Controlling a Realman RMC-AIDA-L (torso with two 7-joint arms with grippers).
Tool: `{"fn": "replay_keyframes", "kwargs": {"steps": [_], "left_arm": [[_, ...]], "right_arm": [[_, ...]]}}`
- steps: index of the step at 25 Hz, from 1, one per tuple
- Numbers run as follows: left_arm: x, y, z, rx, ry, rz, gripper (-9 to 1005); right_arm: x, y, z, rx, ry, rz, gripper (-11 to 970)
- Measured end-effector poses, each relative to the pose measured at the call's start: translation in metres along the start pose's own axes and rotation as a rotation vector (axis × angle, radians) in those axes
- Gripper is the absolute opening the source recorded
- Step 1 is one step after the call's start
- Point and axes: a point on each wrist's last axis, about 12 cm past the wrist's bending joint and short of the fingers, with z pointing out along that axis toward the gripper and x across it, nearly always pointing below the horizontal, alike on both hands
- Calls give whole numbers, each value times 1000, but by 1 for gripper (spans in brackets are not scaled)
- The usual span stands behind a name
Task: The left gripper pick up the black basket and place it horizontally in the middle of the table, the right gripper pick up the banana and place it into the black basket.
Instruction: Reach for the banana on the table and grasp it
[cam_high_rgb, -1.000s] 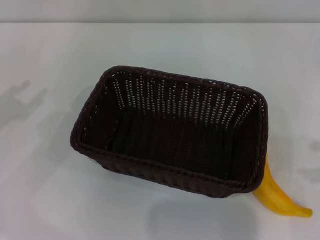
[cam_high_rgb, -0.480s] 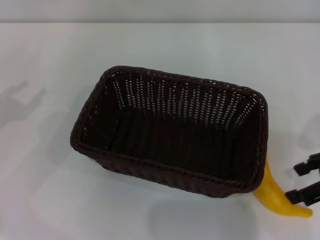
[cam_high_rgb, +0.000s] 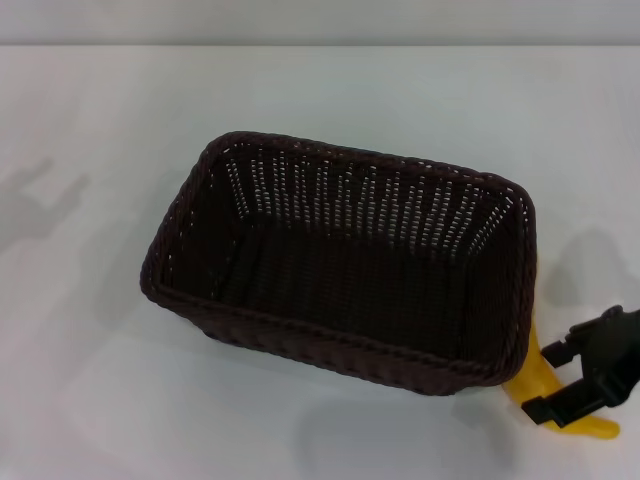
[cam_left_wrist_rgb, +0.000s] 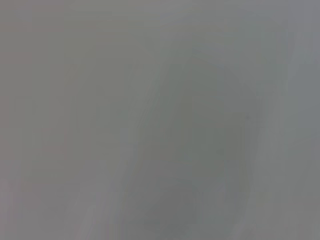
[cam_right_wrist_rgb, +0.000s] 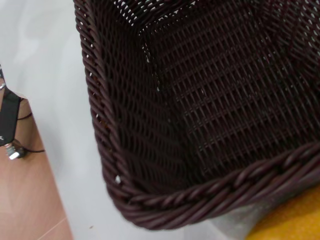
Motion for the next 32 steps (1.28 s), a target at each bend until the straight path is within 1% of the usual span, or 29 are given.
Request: {"fn": "replay_keyframes", "kwargs": {"steps": [6, 10, 15, 23, 28, 32], "left_arm": [[0, 1, -1, -12, 1, 16, 607], [0, 2, -1, -17, 2, 24, 607], [0, 2, -2, -17, 2, 27, 607], [0, 2, -2, -17, 2, 30, 607], [-1, 2, -2, -18, 1, 34, 607], [-2, 2, -2, -17, 1, 36, 607]], "right_arm": [[-5, -4, 2, 46, 14, -3, 845], [-6, -5, 7, 68, 50, -7, 844], [-9, -6, 8, 82, 52, -9, 842], [-19, -17, 0, 197, 57, -38, 839], [-24, -18, -3, 205, 48, -57, 837], [-25, -15, 1, 196, 62, -73, 807]]}}
